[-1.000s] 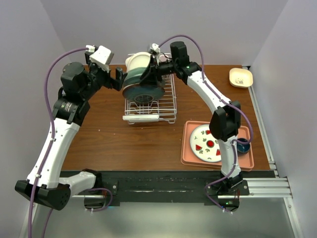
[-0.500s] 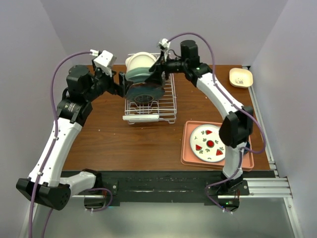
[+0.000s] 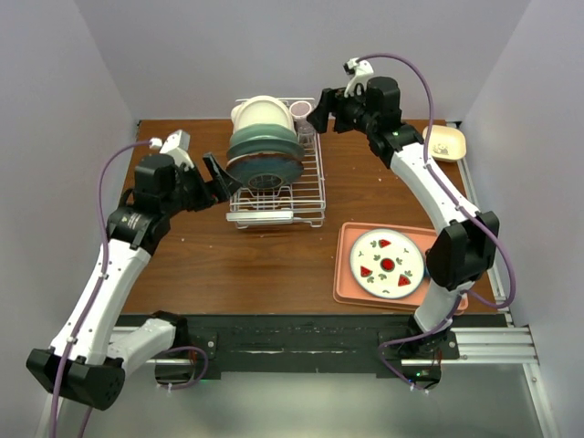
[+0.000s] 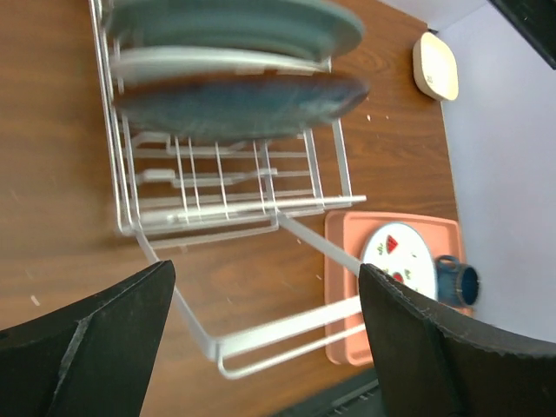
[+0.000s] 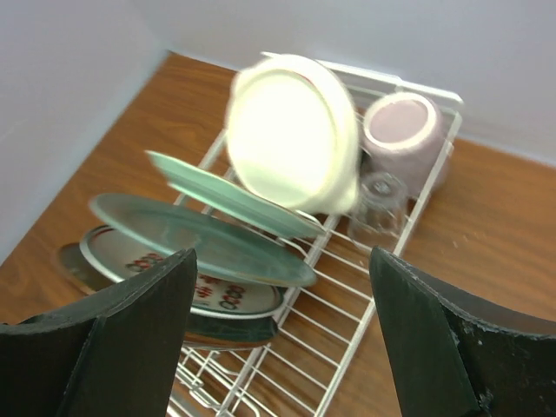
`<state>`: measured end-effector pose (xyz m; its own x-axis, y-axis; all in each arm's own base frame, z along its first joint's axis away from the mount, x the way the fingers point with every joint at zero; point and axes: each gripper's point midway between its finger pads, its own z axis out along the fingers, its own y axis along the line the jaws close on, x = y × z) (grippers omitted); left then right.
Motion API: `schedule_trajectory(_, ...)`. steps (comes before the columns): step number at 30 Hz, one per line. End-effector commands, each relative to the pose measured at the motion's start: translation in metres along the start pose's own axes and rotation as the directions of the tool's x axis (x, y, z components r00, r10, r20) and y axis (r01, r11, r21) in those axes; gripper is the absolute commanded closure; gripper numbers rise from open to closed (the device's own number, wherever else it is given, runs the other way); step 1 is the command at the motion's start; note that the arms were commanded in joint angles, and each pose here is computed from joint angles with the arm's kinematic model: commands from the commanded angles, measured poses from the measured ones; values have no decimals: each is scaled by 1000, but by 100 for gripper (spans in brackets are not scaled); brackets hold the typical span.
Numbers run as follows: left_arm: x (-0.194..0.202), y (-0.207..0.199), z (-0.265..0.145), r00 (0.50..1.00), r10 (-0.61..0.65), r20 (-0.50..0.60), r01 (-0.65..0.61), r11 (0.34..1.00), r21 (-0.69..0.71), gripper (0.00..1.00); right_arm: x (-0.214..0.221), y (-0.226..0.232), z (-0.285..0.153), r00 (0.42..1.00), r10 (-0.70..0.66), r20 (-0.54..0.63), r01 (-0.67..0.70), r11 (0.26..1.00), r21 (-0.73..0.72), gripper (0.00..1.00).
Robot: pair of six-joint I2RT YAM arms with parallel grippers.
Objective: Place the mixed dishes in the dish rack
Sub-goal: Insert the plate into the dish rack
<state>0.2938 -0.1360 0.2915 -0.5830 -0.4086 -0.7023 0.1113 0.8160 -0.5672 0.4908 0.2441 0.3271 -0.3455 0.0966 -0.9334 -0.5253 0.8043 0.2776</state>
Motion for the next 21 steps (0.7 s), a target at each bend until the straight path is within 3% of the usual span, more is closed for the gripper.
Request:
schedule_trajectory(1, 8, -8, -21, 963, -270, 11, 270, 963, -1, 8, -6, -19, -6, 997, 74, 33, -77, 990, 119, 16)
schedule_trajectory(7, 18, 0, -24, 909, -416, 7, 416, 907, -58, 6, -4, -30, -12, 994, 99, 41, -104, 981, 164, 16)
schedule_trajectory(8, 28, 1, -21, 885, -465, -21, 463, 884, -64, 0, -4, -31, -13, 994, 102, 41, -107, 980, 169, 16)
schedule_trajectory(11, 47, 3, -15, 833, -549, -70, 545, 836, -68, 0, -4, -36, -18, 993, 111, 51, -119, 974, 191, 16)
schedule_trajectory(21, 47, -4, -9, 809, -579, -95, 578, 815, -45, 0, 3, -41, -21, 989, 141, 53, -149, 966, 210, 16)
